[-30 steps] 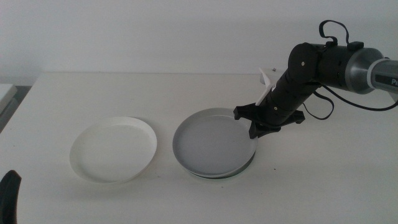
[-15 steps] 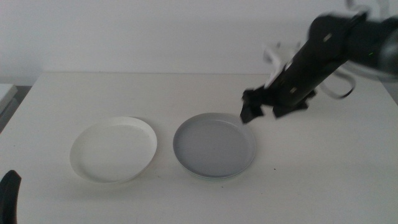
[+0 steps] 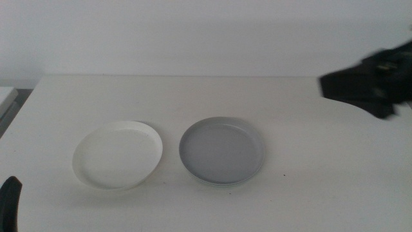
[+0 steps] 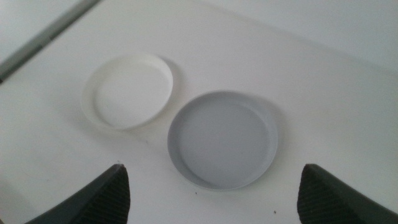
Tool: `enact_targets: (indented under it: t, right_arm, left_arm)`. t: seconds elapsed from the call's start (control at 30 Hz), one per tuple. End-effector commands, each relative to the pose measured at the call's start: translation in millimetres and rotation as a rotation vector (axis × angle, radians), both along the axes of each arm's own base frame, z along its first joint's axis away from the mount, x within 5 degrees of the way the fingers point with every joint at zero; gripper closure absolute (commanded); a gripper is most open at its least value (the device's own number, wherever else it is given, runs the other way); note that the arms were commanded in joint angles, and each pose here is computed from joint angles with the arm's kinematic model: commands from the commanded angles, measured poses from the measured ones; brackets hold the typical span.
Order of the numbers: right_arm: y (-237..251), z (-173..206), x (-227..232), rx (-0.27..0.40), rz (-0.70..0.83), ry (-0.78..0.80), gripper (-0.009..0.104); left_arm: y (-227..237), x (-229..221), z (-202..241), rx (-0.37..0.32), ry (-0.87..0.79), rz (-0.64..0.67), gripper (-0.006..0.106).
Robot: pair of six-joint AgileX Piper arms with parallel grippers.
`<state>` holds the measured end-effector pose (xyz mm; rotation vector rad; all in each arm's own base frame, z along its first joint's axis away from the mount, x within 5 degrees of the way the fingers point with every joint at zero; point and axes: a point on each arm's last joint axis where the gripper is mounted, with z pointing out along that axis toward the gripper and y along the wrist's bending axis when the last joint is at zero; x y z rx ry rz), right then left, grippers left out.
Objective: Stack the three bowls on top of each other.
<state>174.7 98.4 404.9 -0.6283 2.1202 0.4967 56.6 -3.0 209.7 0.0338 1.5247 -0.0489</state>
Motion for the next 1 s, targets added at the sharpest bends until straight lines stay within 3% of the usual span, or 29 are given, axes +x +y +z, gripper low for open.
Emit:
enact_targets:
  t: [0.0,0.2,0.7,0.8,0.97]
  right_arm:
    - [-10,7,-24,0.026,0.001,-0.089,0.008]
    - [-21,23,-51,0.06,0.007,-0.197,0.008]
    - [-20,24,-52,0.082,0.012,-0.194,0.008]
    - [-20,24,-52,0.081,0.012,-0.191,0.008]
    - [-20,24,-52,0.081,0.012,-0.191,0.008]
  left_arm:
    - [0,0,1,-0.007,-0.015,0.0,0.007]
    - [0,0,1,-0.007,-0.015,0.0,0.007]
    - [0,1,4,-0.007,0.04,-0.002,0.007]
    - [-2,13,38,-0.014,0.236,-0.013,0.007]
    - [-7,50,95,-0.009,0.698,-0.038,0.007]
